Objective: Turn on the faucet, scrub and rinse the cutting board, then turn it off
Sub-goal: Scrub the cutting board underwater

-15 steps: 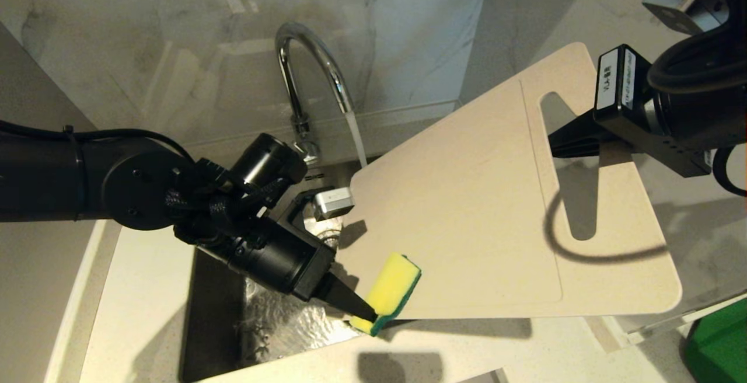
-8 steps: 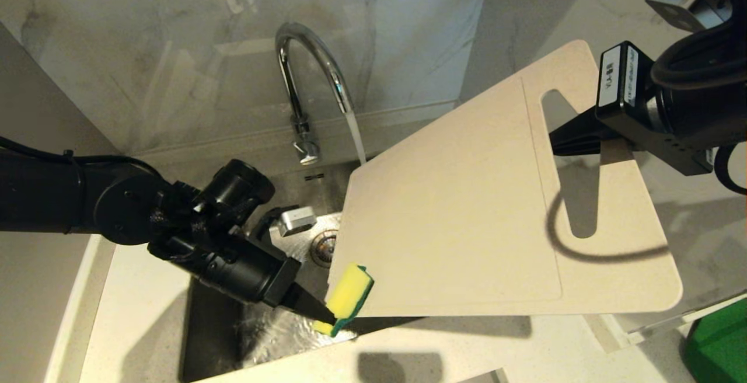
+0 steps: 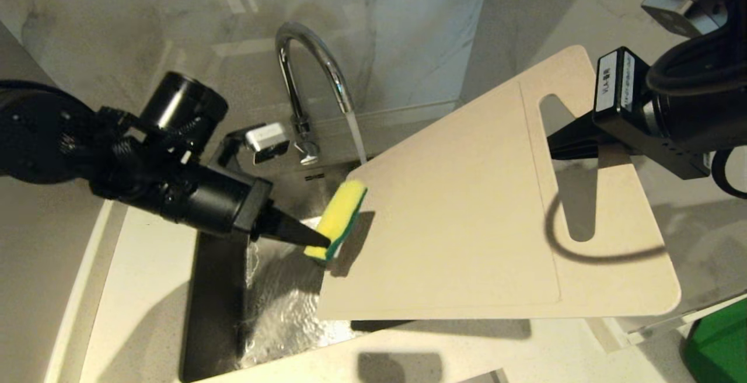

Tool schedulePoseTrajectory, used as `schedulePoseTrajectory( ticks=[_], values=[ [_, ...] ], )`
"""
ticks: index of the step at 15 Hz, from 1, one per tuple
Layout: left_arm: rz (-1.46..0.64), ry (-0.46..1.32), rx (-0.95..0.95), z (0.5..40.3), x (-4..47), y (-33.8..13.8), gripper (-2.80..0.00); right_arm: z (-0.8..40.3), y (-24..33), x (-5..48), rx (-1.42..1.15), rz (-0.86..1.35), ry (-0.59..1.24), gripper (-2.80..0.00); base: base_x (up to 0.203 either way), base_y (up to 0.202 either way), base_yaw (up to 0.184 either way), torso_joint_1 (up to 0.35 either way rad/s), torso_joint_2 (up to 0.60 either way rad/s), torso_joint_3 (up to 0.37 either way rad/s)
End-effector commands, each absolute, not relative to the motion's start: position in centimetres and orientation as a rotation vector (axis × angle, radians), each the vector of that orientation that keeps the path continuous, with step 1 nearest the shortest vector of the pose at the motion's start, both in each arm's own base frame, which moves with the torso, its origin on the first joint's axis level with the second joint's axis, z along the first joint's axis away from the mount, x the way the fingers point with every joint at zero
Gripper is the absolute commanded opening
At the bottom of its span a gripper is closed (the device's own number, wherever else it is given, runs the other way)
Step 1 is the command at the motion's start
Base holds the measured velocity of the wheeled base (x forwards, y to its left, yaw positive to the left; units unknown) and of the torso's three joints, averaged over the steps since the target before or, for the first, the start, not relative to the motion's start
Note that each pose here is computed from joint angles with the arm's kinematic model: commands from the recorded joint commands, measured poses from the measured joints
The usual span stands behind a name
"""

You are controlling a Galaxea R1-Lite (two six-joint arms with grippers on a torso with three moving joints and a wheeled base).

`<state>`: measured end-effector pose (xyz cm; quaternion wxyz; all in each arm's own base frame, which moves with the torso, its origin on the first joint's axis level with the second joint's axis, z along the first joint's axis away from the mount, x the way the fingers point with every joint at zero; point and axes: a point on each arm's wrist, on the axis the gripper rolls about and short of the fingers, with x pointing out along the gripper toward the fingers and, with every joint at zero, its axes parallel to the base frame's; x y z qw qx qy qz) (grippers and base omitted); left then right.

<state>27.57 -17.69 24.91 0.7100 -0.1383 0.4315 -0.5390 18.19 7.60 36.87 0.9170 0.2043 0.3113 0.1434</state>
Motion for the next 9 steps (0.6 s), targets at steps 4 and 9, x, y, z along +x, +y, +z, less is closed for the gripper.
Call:
schedulePoseTrajectory(
  ticks=[4, 9],
  values=[
    [-1.299, 0.817, -0.272, 28.8, 29.3, -21.5, -2.80, 36.4, 7.7, 18.3, 0.417, 0.293, 0.663, -2.80, 0.000, 0.000, 0.000, 0.000, 0.00, 0.000],
    [-1.352, 0.884, -0.258, 24.9, 31.6, -27.2, -2.80, 36.3, 7.8, 18.5, 0.421, 0.304, 0.666, -2.80, 0.000, 0.000, 0.000, 0.000, 0.00, 0.000]
  ],
)
